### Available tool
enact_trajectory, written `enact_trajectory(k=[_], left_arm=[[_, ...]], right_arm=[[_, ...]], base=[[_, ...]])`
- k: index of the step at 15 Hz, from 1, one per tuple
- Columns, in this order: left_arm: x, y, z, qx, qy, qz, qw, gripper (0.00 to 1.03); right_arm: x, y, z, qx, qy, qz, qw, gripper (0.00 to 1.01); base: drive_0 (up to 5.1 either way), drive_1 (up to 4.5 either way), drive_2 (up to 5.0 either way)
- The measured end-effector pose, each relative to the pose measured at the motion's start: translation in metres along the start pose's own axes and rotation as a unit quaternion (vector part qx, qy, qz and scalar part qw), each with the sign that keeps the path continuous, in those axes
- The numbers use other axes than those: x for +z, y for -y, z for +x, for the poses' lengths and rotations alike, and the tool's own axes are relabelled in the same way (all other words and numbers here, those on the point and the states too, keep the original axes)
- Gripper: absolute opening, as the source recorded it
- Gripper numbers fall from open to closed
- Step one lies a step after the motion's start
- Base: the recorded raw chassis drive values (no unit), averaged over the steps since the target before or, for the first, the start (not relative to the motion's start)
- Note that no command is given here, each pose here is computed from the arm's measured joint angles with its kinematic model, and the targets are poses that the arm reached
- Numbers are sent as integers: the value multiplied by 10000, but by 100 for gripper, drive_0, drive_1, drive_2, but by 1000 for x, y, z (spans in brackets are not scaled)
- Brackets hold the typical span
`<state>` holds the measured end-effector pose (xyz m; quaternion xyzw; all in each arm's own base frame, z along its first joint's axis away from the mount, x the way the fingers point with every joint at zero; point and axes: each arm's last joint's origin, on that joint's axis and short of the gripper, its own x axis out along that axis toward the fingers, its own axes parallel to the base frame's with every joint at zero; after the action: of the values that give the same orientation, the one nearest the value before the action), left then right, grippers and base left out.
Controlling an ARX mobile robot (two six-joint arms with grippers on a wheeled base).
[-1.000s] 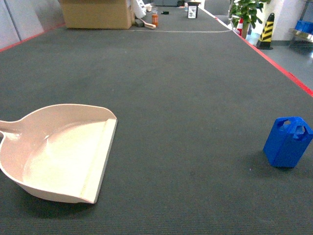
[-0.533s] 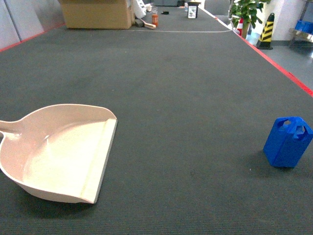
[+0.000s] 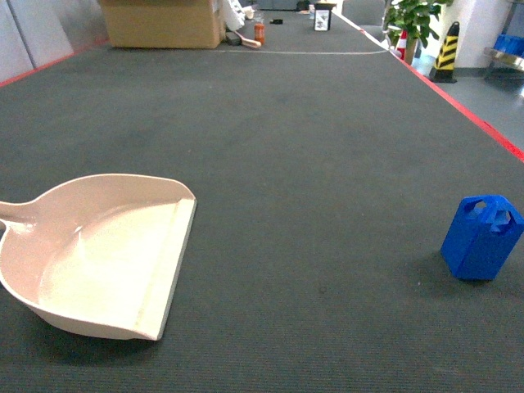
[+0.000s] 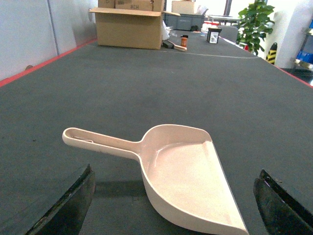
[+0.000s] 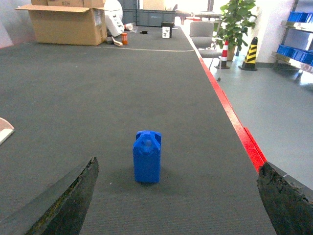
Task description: Place part in tray to right shelf
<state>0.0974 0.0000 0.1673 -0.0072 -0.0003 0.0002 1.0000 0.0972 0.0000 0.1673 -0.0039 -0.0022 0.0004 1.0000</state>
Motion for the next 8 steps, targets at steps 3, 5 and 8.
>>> enact_trajectory(k=[3, 5, 8], left_arm=[[0, 0, 0, 2, 0, 0, 10000, 98], [0, 0, 0, 2, 0, 0, 10000, 98], [0, 0, 0, 0, 0, -2, 10000, 98]], right_arm=[[0, 0, 0, 0, 0, 0, 10000, 98], [0, 0, 0, 0, 0, 0, 10000, 98], [0, 0, 0, 0, 0, 0, 10000, 98]], base=[[0, 0, 0], [0, 0, 0], [0, 0, 0]])
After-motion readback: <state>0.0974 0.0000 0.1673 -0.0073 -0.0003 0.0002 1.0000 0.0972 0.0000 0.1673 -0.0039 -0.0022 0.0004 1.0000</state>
